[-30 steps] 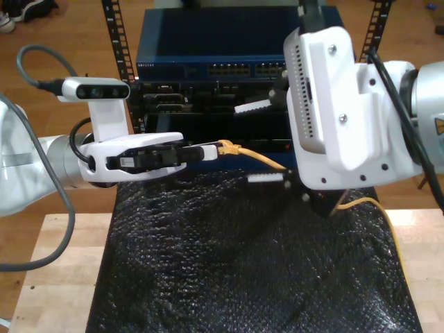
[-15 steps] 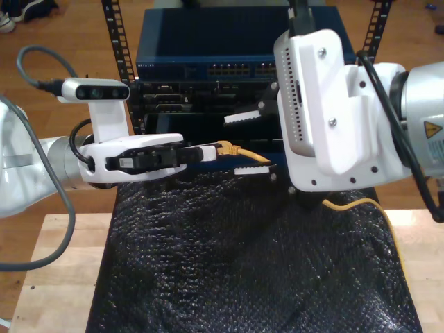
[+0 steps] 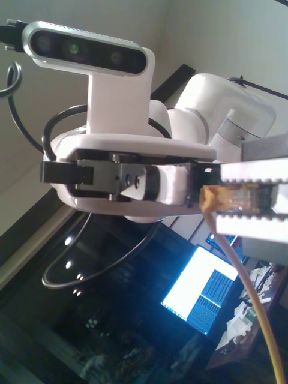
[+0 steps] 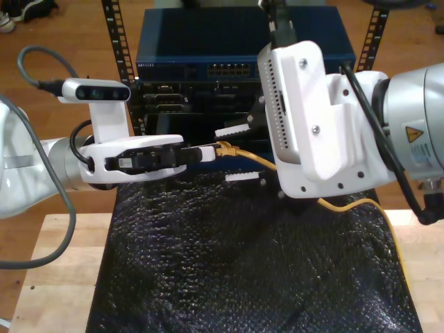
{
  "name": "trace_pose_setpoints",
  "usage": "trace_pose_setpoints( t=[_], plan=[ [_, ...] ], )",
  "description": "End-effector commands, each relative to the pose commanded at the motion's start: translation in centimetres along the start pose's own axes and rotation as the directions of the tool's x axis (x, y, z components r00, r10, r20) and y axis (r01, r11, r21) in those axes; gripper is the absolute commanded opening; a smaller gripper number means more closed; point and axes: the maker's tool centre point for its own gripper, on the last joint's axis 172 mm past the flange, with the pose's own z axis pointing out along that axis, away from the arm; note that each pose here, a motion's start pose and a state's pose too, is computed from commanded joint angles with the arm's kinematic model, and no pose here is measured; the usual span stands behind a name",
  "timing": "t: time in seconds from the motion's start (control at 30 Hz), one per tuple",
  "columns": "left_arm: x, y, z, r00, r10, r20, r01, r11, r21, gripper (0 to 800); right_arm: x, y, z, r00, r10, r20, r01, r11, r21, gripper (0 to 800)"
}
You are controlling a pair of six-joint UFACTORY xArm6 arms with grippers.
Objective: Grab the cable and plug it in
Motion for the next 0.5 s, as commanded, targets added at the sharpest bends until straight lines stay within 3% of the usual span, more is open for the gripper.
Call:
trace_pose_setpoints(
  t=[0.5],
  plan=[
    [-0.06, 0.44, 0.17, 1.000, -0.002, 0.000, 0.002, 1.000, -0.018, 5, -0.15, 0.17, 0.09, 1.000, 0.005, 0.002, -0.005, 1.000, -0.005, 326]
  ],
)
